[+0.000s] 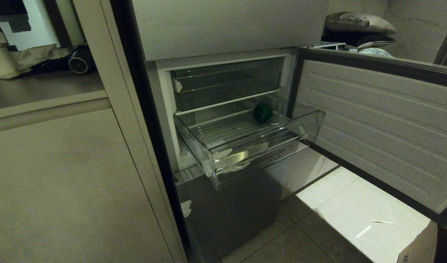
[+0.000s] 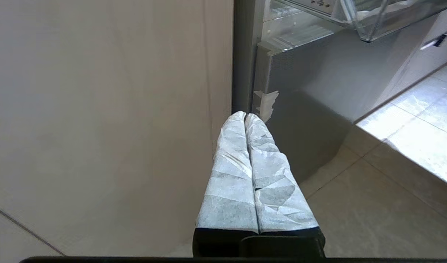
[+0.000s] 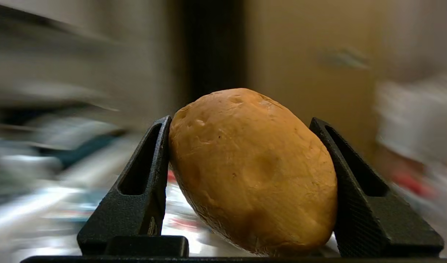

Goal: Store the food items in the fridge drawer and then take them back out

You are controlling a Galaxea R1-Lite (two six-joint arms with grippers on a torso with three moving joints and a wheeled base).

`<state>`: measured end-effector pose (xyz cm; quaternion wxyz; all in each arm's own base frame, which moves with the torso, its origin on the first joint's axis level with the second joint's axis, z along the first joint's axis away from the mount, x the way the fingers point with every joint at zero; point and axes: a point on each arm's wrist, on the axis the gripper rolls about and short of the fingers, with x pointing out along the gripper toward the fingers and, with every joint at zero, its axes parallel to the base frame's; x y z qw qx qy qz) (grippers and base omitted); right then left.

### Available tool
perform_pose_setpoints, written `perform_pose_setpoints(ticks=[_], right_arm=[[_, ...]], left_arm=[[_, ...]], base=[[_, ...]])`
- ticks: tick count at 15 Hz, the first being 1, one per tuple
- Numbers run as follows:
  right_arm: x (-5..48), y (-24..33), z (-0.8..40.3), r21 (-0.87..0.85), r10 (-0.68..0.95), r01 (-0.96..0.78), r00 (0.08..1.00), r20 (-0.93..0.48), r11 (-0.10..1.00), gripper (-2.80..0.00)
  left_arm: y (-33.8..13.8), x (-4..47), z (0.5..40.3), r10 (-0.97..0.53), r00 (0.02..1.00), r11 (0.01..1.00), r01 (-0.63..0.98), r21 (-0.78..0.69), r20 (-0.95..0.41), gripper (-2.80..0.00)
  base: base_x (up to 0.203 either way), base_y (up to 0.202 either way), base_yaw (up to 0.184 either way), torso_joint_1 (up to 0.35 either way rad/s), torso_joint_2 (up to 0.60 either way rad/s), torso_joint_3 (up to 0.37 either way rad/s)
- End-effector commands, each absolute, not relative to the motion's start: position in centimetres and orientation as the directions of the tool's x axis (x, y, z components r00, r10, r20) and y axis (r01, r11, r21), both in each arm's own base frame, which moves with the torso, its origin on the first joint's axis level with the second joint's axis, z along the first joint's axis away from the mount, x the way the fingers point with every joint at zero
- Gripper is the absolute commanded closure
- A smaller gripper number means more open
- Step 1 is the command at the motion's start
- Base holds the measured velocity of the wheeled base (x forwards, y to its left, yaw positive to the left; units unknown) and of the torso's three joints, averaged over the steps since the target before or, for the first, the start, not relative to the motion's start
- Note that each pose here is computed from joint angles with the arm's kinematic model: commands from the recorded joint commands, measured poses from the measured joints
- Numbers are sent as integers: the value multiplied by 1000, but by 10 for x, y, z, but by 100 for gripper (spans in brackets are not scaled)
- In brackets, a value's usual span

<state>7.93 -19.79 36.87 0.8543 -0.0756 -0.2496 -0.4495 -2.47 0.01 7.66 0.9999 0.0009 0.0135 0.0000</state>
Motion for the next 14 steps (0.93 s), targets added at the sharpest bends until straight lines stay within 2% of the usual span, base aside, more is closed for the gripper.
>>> perform_pose_setpoints(ticks=[1,5,8,11,14], right_arm=[[88,-118,390,53,-523,636,580,624,770,0],[116,-41,395,-47,-126,214,722,680,976,0],[149,5,385,-77,116,-87,772,625,993,0],[233,28,349,-33,187,-193,869,458,981,0],[301,50,308,90,231,-275,914,333,957,0]], left_arm=[[0,-25,77,-3,1000,1000,3,2,-28,0],[0,-25,76,-2,1000,1000,2,2,-29,0],[0,-25,77,-2,1000,1000,2,2,-28,0],[0,-25,77,-3,1000,1000,3,2,-28,0],[0,-25,77,-3,1000,1000,3,2,-28,0]], base=[[0,0,0,0,0,0],[0,0,0,0,0,0],[0,0,0,0,0,0],[0,0,0,0,0,0],[0,0,0,0,0,0]])
